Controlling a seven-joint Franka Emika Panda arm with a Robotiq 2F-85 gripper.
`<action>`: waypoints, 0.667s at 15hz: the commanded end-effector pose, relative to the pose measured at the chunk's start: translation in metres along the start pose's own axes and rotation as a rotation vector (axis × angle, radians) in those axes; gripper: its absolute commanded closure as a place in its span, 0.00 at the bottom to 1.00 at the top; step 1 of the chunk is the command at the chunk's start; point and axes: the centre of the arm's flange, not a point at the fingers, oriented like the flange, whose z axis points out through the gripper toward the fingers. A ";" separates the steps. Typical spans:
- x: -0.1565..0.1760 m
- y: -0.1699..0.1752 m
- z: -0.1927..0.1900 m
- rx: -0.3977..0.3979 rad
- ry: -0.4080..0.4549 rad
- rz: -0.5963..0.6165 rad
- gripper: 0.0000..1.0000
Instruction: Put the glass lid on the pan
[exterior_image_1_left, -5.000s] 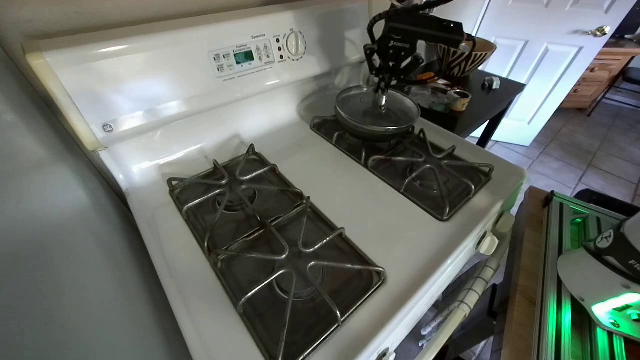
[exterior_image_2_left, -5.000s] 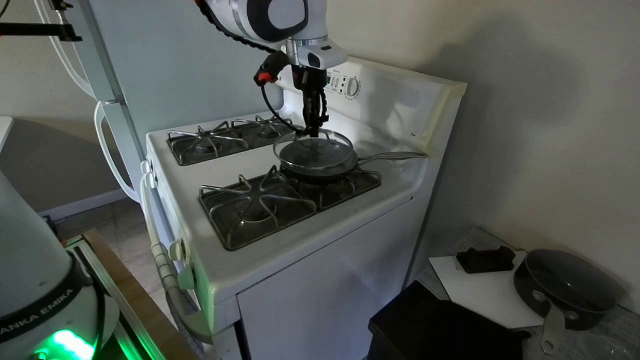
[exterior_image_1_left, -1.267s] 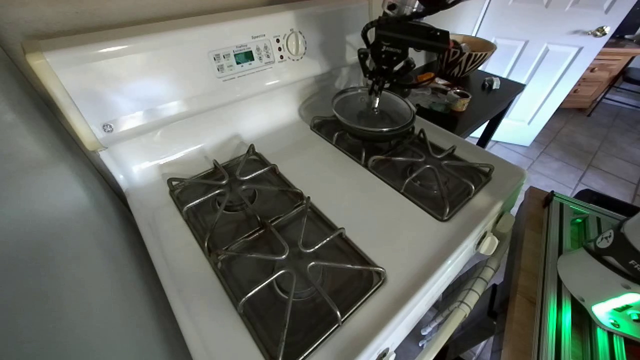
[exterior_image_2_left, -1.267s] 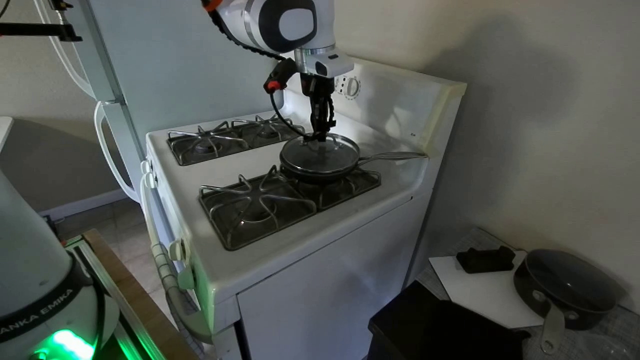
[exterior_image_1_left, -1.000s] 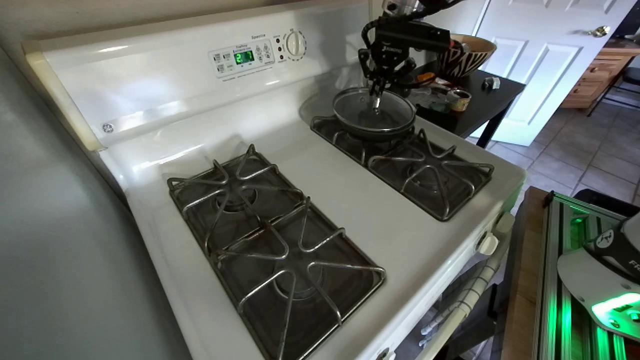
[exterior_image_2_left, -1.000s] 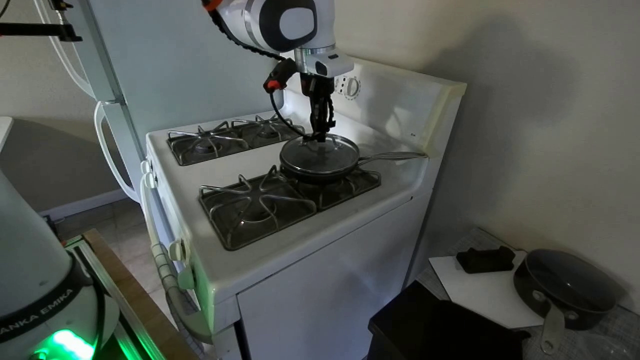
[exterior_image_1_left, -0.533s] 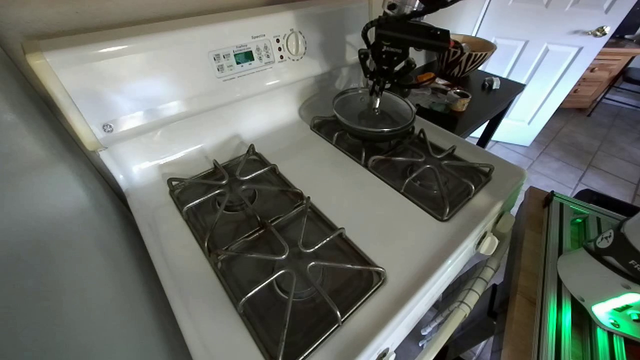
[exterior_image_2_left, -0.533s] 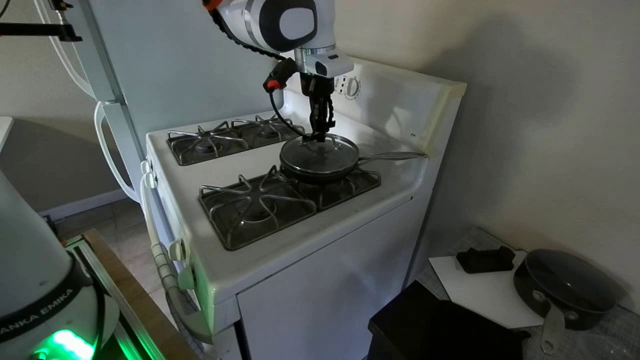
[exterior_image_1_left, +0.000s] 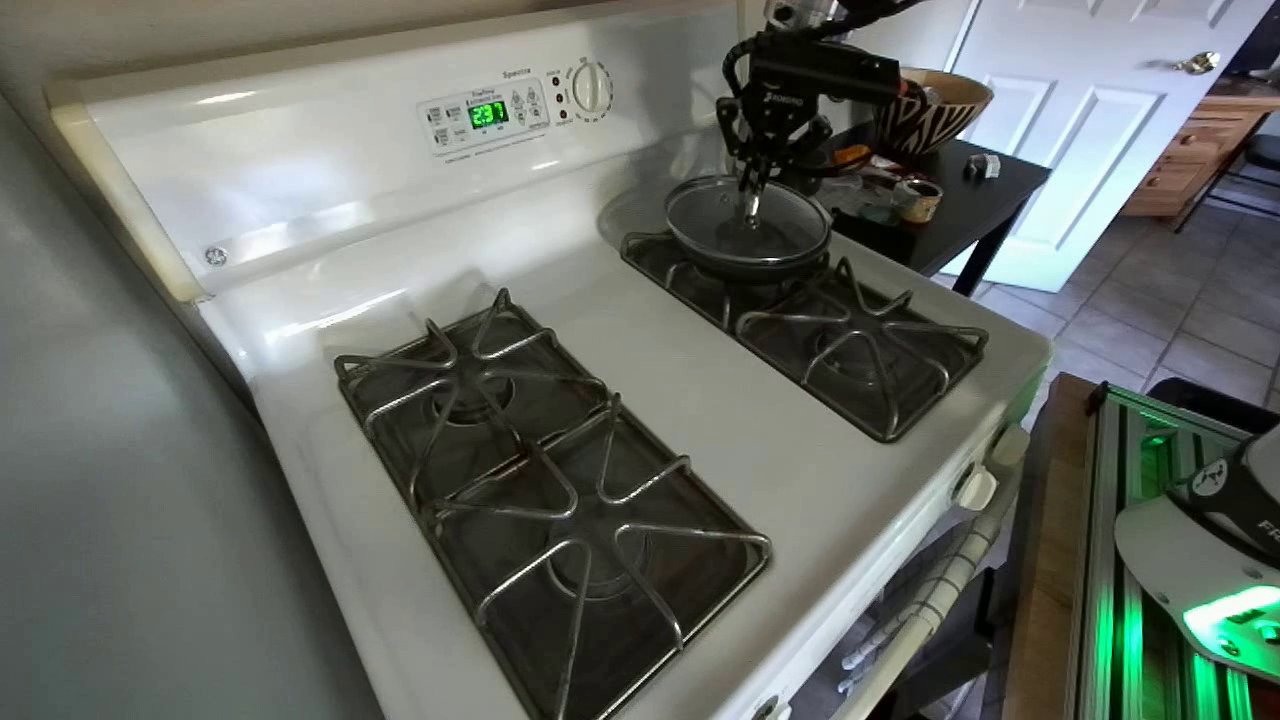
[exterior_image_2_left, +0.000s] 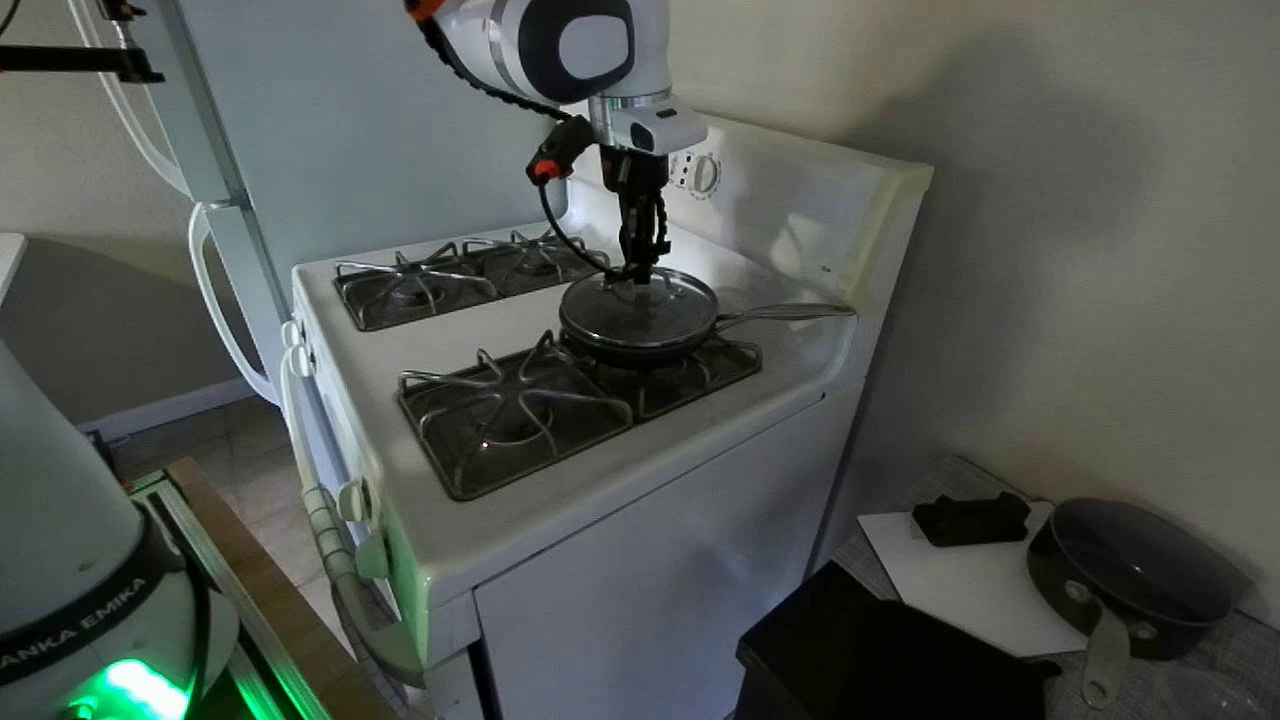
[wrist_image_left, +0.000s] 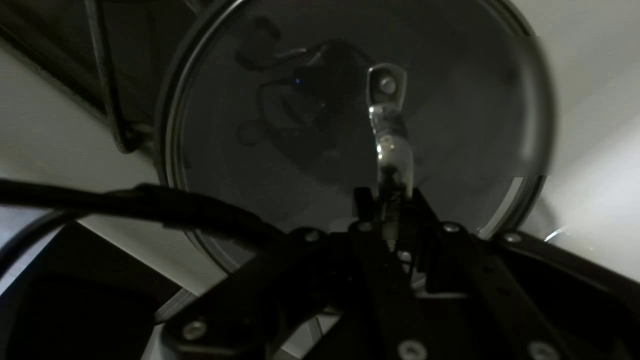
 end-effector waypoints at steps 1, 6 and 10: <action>-0.006 -0.003 0.006 0.011 0.012 0.003 0.97; -0.007 -0.003 0.008 0.016 0.029 -0.009 0.97; -0.010 0.000 0.005 0.026 0.045 -0.049 0.97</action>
